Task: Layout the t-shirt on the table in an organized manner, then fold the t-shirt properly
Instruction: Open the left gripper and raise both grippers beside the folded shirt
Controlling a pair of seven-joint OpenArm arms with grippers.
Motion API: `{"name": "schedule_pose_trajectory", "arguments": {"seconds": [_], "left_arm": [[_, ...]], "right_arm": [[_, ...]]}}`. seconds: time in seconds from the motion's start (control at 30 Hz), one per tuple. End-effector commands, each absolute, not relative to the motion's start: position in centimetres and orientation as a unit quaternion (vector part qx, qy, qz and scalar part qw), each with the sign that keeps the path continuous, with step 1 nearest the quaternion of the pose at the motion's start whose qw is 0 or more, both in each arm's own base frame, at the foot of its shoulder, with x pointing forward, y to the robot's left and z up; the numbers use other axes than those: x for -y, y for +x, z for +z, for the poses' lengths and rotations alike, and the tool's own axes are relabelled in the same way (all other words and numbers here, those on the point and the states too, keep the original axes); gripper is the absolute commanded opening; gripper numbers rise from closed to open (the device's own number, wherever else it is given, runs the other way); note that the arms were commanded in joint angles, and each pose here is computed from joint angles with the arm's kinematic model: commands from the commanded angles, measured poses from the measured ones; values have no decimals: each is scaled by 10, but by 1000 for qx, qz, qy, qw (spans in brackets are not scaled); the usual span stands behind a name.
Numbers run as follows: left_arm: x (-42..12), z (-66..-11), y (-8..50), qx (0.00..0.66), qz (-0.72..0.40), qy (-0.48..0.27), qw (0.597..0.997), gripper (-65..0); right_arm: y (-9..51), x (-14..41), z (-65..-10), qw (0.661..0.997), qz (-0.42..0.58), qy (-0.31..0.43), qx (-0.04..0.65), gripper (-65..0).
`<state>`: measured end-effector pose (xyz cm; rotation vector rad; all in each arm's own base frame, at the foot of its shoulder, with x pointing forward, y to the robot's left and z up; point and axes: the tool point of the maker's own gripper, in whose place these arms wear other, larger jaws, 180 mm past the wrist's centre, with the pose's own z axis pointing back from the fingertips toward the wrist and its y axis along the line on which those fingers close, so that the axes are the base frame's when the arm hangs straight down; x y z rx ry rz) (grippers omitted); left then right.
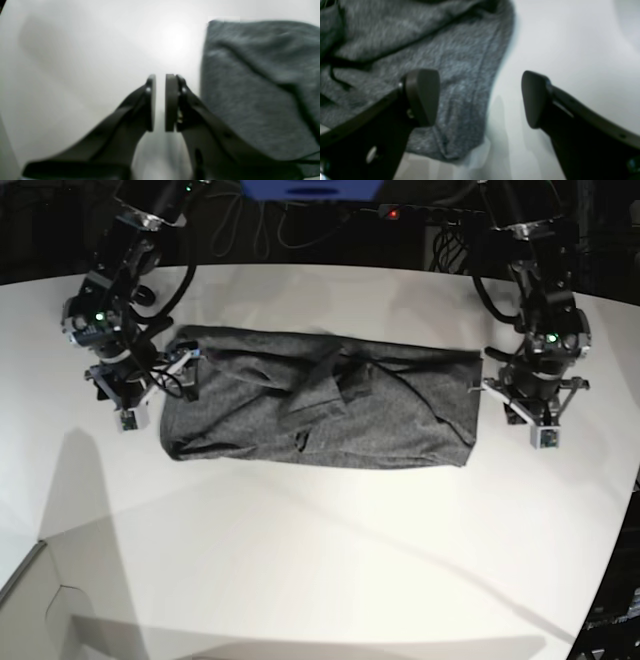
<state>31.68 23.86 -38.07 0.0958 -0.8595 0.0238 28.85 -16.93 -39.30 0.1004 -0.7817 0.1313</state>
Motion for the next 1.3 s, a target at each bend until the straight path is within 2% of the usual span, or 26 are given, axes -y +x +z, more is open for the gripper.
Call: {"name": "schedule_pose_trajectory", "arguments": {"seconds": [0.0, 0.23, 0.7, 0.83, 1.27], "left_arm": [[-241, -366, 327, 442, 11, 48, 896, -586], [-241, -368, 324, 438, 11, 50, 898, -586], [-265, -361, 322, 442, 19, 73, 894, -586], [-266, -362, 321, 440, 18, 73, 895, -586], [-264, -363, 321, 440, 22, 71, 895, -586]], "right_arm": [[298, 162, -381, 910, 71, 57, 404, -130], [294, 152, -406, 921, 64, 84, 376, -130], [295, 154, -405, 920, 63, 82, 378, -130], [296, 168, -405, 922, 49, 73, 377, -130], [290, 155, -415, 925, 42, 91, 366, -132]]}}
